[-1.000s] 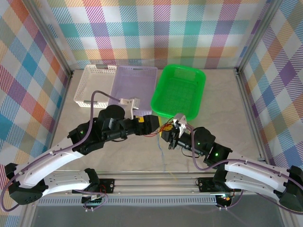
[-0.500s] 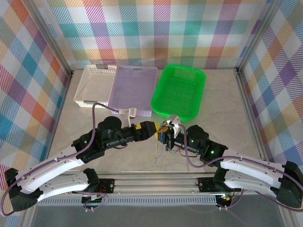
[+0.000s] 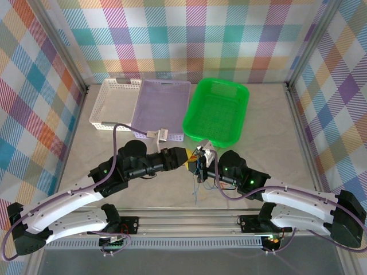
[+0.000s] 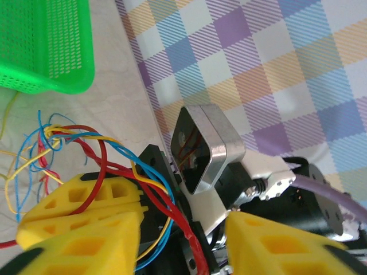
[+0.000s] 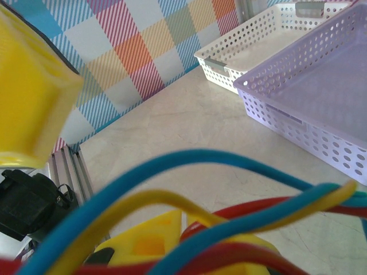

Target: Untangle the cables

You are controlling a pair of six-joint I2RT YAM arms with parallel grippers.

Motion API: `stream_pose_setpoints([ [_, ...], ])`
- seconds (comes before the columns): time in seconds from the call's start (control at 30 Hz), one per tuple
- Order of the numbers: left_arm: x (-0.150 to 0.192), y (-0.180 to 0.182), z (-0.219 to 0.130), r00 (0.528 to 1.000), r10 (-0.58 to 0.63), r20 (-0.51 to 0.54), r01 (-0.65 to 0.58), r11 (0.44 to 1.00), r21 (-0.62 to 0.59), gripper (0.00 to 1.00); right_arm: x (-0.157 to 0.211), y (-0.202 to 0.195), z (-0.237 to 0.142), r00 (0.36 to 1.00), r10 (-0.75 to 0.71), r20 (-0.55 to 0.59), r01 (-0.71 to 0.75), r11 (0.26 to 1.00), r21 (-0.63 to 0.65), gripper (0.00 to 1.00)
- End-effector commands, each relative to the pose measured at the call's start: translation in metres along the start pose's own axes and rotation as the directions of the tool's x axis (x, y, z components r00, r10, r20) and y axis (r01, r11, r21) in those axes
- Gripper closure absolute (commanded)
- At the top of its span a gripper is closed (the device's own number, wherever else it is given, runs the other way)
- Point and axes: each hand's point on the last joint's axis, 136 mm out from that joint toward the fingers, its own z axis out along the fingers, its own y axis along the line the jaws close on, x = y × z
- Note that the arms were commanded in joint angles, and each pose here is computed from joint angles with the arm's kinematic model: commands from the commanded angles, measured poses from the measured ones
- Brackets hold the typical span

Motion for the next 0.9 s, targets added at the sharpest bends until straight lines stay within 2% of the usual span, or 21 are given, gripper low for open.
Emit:
stream_pose_setpoints([
  [0.0,0.003,0.002,-0.006,1.0,0.026,-0.016,-0.027,0.999,-0.024,0.74,-0.021,0.009,-0.003,0.999,0.006,0.051,-0.005,1.0,-0.026,1.0],
  [0.17,-0.002,0.004,-0.01,0.999,0.039,0.001,-0.039,0.998,-0.055,1.0,-0.017,0.006,-0.004,0.999,0.012,0.041,-0.012,1.0,-0.012,1.0],
  [0.23,-0.007,0.007,-0.015,0.998,0.049,0.025,-0.047,0.995,-0.082,1.0,-0.014,0.004,-0.005,0.999,0.017,0.034,-0.017,1.0,-0.006,1.0],
  [0.33,-0.021,0.022,-0.036,0.993,0.069,0.1,-0.049,0.98,-0.193,1.0,-0.004,-0.004,-0.009,1.0,0.025,0.015,-0.026,0.999,0.024,1.0],
  [0.43,-0.042,0.038,-0.07,0.976,0.099,0.192,-0.032,0.944,-0.327,1.0,0.014,-0.024,-0.018,0.998,0.061,-0.024,-0.059,0.993,0.098,1.0],
  [0.53,-0.057,0.051,-0.106,0.955,0.149,0.255,-0.02,0.893,-0.449,1.0,0.026,-0.05,-0.034,0.987,0.158,-0.019,-0.152,0.975,0.164,1.0],
  [0.67,-0.07,0.062,-0.143,0.932,0.226,0.282,-0.028,0.822,-0.568,1.0,0.024,-0.076,-0.062,0.968,0.245,0.044,-0.249,0.942,0.225,1.0],
  [0.87,-0.082,0.072,-0.189,0.901,0.336,0.276,-0.049,0.71,-0.702,1.0,0.012,-0.094,-0.095,0.958,0.274,0.086,-0.287,0.906,0.313,1.0],
])
